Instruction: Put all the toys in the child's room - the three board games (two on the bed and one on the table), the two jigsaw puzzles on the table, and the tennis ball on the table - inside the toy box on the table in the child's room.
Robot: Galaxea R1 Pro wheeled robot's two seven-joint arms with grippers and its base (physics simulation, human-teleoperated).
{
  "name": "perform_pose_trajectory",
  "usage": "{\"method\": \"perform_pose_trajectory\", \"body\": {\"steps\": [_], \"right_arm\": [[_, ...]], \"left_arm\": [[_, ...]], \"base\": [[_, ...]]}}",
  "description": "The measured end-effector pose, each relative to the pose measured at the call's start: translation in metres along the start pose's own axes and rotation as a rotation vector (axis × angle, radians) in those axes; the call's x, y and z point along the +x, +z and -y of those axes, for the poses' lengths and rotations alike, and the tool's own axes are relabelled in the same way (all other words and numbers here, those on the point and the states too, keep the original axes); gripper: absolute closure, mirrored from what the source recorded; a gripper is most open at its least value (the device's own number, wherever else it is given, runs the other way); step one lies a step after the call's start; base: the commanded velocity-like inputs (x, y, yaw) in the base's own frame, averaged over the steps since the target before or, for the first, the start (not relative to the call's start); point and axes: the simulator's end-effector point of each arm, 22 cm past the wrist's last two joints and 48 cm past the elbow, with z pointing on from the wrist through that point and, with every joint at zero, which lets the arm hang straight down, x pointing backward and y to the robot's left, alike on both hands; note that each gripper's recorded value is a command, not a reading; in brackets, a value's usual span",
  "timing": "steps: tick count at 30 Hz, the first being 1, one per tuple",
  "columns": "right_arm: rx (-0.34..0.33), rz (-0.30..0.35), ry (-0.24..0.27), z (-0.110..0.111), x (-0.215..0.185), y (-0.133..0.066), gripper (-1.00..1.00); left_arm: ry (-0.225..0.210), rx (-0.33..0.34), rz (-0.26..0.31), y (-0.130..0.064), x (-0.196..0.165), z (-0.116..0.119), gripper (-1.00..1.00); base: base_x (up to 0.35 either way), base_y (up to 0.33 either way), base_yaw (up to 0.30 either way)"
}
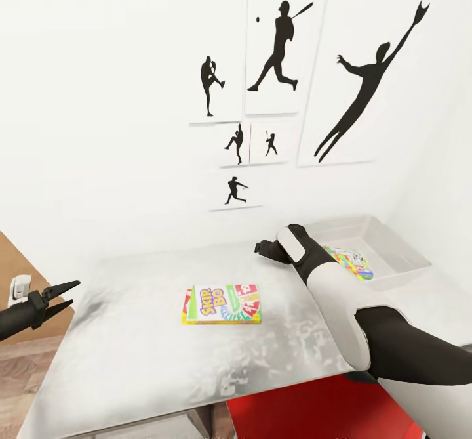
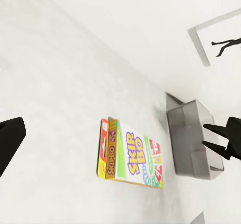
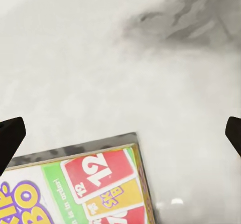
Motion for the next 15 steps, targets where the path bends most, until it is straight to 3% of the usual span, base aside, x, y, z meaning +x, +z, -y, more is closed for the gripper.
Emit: {"method": "perform_pose_trajectory", "body": {"steps": [15], "right_arm": [[0.008,-0.022,0.003,0.005,0.008,0.014,-1.0]], "left_arm": [[-0.012,-0.016,-0.013,0.005,0.005,-0.011,-1.0]], "base": [[0.0,0.044,0.0]]}}
